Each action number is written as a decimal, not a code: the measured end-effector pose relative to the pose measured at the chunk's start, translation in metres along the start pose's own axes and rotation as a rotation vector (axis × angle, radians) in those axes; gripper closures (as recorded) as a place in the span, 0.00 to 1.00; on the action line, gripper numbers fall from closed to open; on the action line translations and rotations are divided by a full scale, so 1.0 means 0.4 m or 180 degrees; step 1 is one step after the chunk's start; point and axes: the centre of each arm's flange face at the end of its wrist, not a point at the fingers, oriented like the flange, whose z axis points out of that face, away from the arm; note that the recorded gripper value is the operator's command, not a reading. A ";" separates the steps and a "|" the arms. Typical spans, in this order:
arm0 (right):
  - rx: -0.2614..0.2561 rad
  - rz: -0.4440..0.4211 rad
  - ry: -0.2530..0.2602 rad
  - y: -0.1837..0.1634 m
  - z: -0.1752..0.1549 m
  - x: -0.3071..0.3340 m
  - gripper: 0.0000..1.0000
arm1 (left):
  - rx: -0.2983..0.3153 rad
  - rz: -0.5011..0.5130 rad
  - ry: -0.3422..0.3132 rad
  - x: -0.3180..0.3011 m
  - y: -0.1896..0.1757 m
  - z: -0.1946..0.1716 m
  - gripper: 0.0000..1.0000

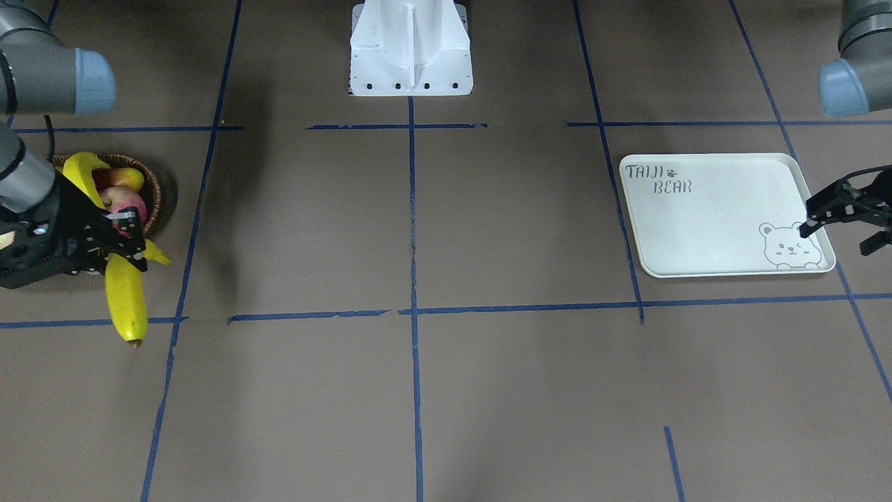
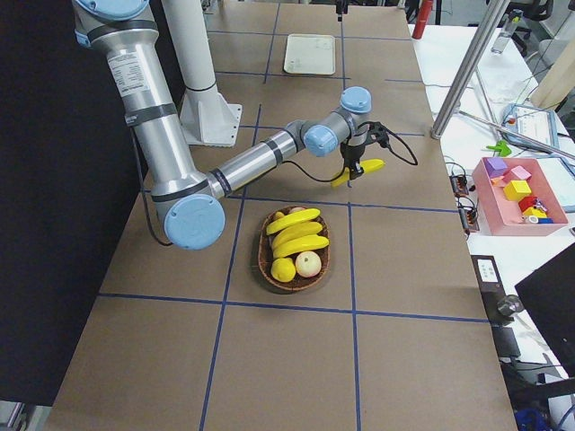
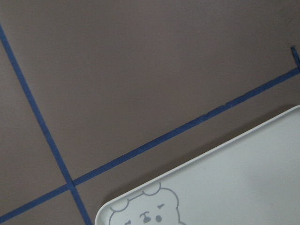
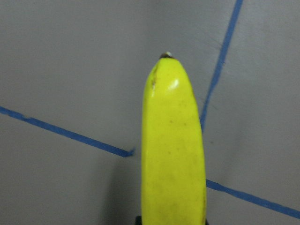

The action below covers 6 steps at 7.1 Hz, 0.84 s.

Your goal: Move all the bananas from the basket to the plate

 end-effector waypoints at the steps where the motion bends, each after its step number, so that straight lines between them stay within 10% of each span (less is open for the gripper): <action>1: 0.0104 0.0121 -0.0169 -0.026 0.034 -0.077 0.99 | 0.0045 -0.0183 0.0144 0.103 -0.028 0.035 0.00; 6: 0.0547 0.0612 -0.0887 -0.044 0.080 -0.520 0.99 | 0.0113 -0.0883 0.0912 0.657 -0.189 0.048 0.00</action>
